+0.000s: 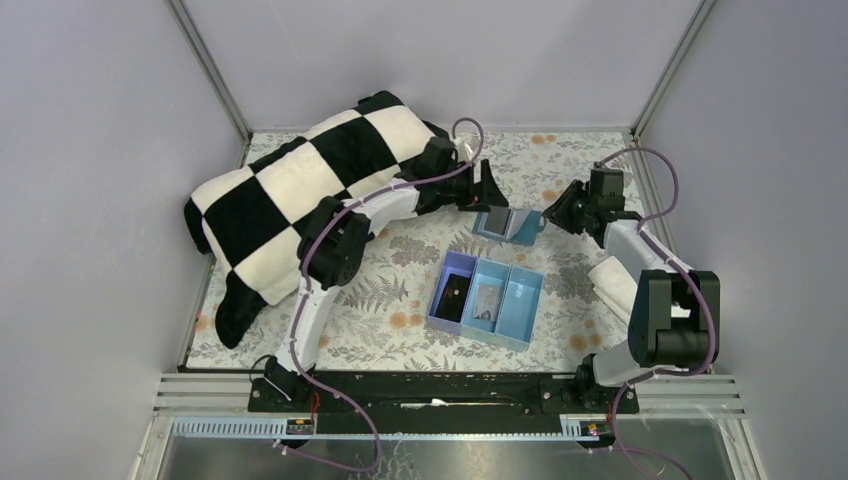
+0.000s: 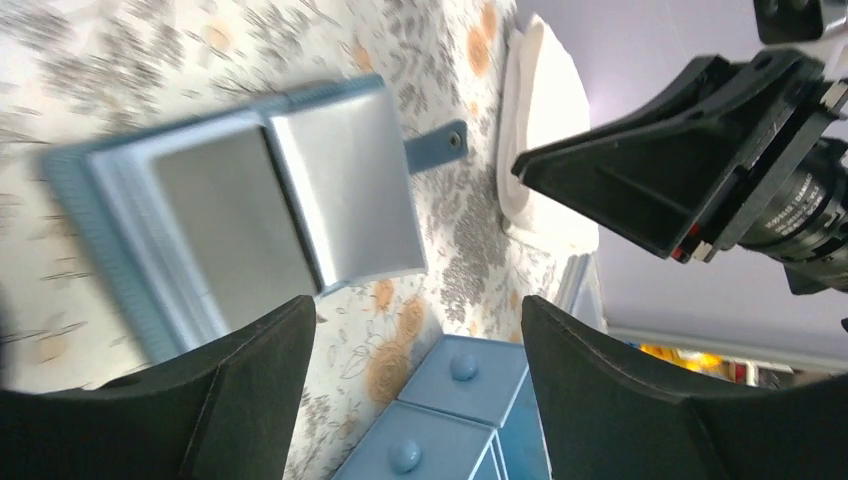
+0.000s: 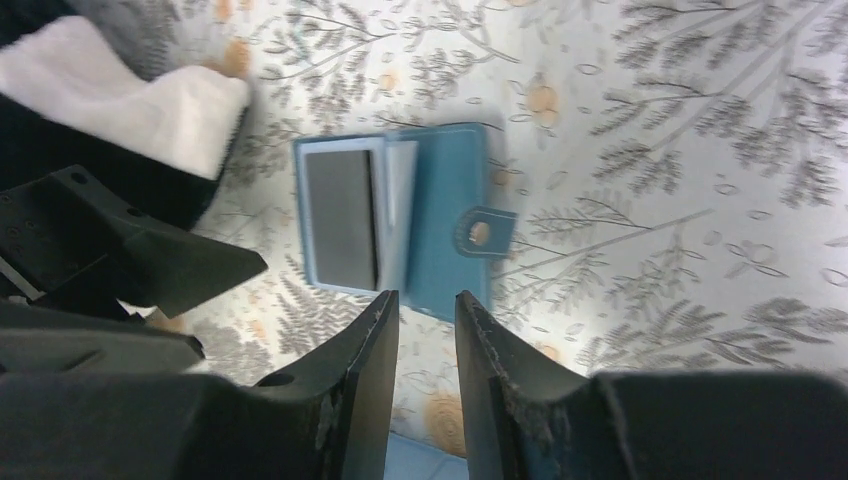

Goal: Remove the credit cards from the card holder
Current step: Open the card holder at the center of the board, then remove the credit card from the card holder.

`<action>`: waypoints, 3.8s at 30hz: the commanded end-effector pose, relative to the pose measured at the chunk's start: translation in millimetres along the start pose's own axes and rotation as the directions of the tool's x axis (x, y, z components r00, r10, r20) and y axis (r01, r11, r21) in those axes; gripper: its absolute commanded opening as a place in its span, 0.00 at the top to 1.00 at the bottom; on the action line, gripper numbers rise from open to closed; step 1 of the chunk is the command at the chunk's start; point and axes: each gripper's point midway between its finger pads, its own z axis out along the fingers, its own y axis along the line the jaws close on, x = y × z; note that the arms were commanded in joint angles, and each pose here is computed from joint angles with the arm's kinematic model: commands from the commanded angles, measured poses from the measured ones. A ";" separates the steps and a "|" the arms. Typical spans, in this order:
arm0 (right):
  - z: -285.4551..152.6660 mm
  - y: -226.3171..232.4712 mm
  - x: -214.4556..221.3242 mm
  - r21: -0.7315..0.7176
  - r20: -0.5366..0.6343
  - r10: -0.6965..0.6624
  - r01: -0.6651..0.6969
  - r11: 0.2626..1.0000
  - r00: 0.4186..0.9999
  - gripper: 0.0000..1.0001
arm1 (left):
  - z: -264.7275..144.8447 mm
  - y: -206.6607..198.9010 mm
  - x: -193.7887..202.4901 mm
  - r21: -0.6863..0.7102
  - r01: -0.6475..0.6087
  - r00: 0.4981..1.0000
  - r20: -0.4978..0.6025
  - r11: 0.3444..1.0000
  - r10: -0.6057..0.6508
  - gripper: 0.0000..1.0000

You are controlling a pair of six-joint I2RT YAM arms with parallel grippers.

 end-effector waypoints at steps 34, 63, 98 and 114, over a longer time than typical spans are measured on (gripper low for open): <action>65.1 13.1 34.1 -0.098 -0.155 0.052 -0.068 0.993 0.987 0.69 | -11.7 39.8 -34.5 -0.354 -0.095 0.974 0.158 0.931 0.160 0.50; 88.0 38.6 56.5 -0.219 -0.263 0.063 -0.123 0.968 0.963 0.70 | 11.6 69.7 -2.4 -0.388 -0.073 0.987 0.102 0.919 0.122 0.53; 92.2 54.8 57.7 -0.283 -0.303 0.092 -0.182 0.942 0.949 0.71 | 22.4 82.7 20.5 -0.334 -0.050 0.997 0.037 0.941 0.067 1.00; 82.4 44.6 49.4 -0.260 -0.266 0.068 -0.139 0.955 0.962 1.00 | 10.5 88.0 22.0 -0.363 -0.039 0.996 0.058 0.931 0.064 1.00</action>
